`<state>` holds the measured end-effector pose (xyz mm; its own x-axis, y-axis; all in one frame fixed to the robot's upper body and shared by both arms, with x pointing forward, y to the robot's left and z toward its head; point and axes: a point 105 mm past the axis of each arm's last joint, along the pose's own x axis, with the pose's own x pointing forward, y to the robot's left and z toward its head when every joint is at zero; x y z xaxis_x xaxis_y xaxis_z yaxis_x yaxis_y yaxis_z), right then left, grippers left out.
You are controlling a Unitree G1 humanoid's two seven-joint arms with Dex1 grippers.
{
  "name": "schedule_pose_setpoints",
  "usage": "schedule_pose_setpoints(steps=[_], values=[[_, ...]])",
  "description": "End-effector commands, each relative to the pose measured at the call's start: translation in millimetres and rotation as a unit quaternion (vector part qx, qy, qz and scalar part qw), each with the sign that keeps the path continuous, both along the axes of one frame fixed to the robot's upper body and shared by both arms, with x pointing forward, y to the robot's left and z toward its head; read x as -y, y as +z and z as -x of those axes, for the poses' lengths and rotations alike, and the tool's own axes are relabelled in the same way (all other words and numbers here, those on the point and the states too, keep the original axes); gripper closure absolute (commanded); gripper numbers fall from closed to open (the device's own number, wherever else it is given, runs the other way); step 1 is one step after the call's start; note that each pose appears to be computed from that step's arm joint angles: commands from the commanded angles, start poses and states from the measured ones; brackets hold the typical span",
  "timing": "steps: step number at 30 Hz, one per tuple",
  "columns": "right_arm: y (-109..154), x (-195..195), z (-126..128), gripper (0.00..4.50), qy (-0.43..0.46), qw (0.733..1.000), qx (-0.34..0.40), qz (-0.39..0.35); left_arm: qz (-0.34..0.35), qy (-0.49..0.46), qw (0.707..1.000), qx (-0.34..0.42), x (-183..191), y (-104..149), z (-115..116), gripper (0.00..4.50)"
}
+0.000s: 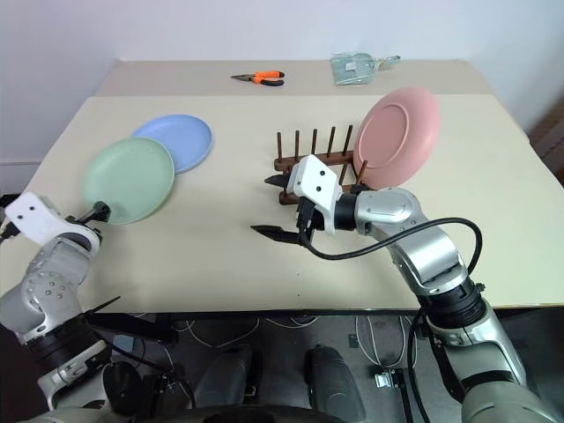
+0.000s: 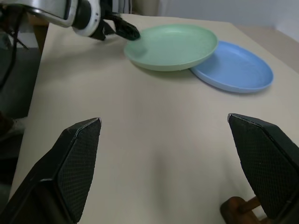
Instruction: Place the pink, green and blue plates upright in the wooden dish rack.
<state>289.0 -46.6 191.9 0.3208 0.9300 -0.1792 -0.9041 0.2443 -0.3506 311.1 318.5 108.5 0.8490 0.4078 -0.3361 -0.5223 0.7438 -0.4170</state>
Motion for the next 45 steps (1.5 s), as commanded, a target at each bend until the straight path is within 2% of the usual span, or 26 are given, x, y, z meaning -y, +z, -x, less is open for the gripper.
schedule_pose_setpoints(steps=[1, 3, 10, 11, 15, 18, 21, 25, 30, 36, 40, 43, 45], values=[[7.5, -5.8, 7.8, 0.02, 0.011, 1.0, 0.025, -0.009, 0.042, 0.006, 0.999, 0.029, -2.5, 4.8, -2.9, 0.25], [4.1, -5.7, 8.1, 0.0, 0.006, 1.0, 0.025, -0.005, 0.067, 0.008, 0.997, 0.037, -0.8, 3.5, -6.7, 0.82], [1.8, 0.4, 2.9, 0.0, -0.024, 0.999, 0.041, -0.001, 0.105, 0.026, 0.993, 0.057, 2.3, 2.4, -10.0, 4.33], [3.2, 1.3, 1.1, 0.0, -0.029, 0.999, 0.046, -0.002, 0.102, 0.026, 0.992, 0.062, 1.6, 3.5, -10.0, 4.47], [9.5, 3.9, -6.0, 0.0, -0.044, 0.997, 0.058, -0.007, 0.096, 0.002, 0.99, 0.102, 6.4, 17.1, -13.8, 4.47], [17.0, 3.6, -10.0, 0.0, -0.042, 0.997, 0.065, -0.009, 0.062, -0.032, 0.981, 0.18, 12.6, 48.9, -18.5, 4.47], [40.5, -4.8, -19.3, 0.0, -0.044, 0.983, 0.175, 0.022, -0.024, -0.103, 0.957, 0.269, 40.4, 105.1, -23.7, 4.47], [53.0, -19.7, -22.8, 0.0, -0.023, 0.958, 0.279, 0.059, -0.104, -0.178, 0.93, 0.303, 79.2, 140.8, -31.0, 4.47], [60.2, -35.5, -38.1, 0.0, -0.029, 0.911, 0.399, 0.101, -0.147, -0.231, 0.91, 0.31, 120.0, 163.3, -42.8, 4.47], [47.8, -42.3, -52.8, 0.0, -0.039, 0.873, 0.465, 0.142, -0.128, -0.271, 0.899, 0.32, 156.2, 173.7, -45.3, 4.47], [38.2, -34.0, -69.5, 0.0, -0.07, 0.849, 0.49, 0.184, -0.106, -0.287, 0.896, 0.322, 166.6, 174.2, -42.5, 4.47], [37.0, -26.0, -79.0, 0.87, -0.092, 0.831, 0.509, 0.206, -0.103, -0.292, 0.896, 0.319, 168.3, 171.6, -40.6, 4.5], [36.6, -21.2, -82.3, 1.83, -0.103, 0.823, 0.515, 0.215, -0.094, -0.29, 0.898, 0.318, 166.8, 169.7, -39.7, 4.5]])
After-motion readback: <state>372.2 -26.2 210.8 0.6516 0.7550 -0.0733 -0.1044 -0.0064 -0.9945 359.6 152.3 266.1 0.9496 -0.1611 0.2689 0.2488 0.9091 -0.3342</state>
